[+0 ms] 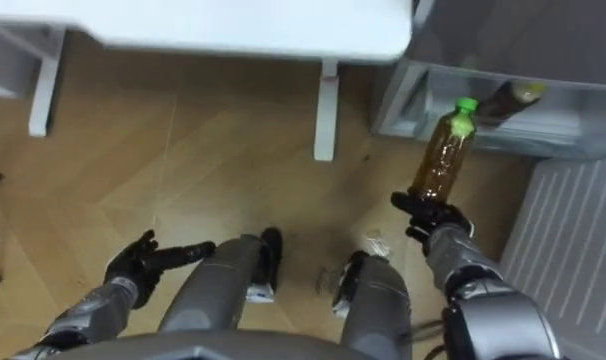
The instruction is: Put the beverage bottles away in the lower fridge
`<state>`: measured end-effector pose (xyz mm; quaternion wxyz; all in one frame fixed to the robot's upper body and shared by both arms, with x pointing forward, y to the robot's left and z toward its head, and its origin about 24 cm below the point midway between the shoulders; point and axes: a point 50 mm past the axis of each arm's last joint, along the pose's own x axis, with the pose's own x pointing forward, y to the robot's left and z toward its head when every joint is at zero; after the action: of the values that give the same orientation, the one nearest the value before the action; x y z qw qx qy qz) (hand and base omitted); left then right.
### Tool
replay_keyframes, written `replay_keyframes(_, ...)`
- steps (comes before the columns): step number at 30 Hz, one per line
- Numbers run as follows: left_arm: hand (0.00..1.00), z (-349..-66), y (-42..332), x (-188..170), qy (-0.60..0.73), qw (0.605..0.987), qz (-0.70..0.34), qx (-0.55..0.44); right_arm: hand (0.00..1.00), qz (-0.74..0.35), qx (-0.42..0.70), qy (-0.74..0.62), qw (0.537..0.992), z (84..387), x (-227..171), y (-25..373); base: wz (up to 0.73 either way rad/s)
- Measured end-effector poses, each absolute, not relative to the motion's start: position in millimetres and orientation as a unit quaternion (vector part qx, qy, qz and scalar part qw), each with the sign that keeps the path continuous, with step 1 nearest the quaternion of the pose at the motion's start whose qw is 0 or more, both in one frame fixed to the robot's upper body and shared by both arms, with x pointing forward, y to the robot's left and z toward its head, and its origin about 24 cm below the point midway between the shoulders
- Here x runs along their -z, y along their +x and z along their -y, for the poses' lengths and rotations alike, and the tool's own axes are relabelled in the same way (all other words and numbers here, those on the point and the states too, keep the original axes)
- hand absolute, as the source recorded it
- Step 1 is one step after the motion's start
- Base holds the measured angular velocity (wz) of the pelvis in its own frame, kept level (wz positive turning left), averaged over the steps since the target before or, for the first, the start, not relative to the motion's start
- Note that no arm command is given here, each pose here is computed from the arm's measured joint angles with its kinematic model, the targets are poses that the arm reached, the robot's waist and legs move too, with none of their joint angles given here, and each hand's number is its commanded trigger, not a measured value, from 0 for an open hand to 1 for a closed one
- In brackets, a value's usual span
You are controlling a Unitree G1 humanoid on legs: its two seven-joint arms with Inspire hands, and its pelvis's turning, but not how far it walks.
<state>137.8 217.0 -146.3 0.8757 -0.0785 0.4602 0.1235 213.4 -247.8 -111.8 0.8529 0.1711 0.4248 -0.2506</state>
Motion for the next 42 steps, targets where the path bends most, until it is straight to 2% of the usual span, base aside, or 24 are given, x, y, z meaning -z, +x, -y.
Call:
replay_keyframes(5, 0.0, -223.2, 143.1, 141.3, -0.065, 0.882, -0.447, -0.135, 1.0, -0.386, 0.263, 0.206, 0.86, 255.1, 94.3, 237.4, 0.08)
replay_keyframes(12, 0.0, -232.5, 141.1, 139.1, -0.01, 0.877, -0.457, -0.148, 1.0, -0.335, 0.292, 0.202, 0.873, 282.6, 63.9, 262.1, 0.01)
replay_keyframes(17, 0.0, -230.1, 146.8, 136.1, 0.009, 0.882, -0.452, -0.135, 1.0, -0.291, 0.297, 0.236, 0.879, 288.5, 40.8, 283.4, -0.03)
replay_keyframes(26, 0.0, -245.1, 139.8, 131.5, 0.041, 0.875, -0.457, -0.155, 1.0, -0.226, 0.308, 0.343, 0.858, 297.2, 2.9, 311.6, 0.02)
replay_keyframes(31, 0.0, -244.5, 132.1, 132.7, 0.052, 0.868, -0.469, -0.155, 1.0, -0.19, 0.303, 0.387, 0.85, 306.3, -16.2, 319.8, -0.02)
replay_keyframes(42, 0.0, -253.1, 121.8, 124.2, 0.062, 0.873, -0.463, -0.144, 1.0, -0.169, 0.3, 0.441, 0.829, 307.7, -24.2, 324.2, -0.02)
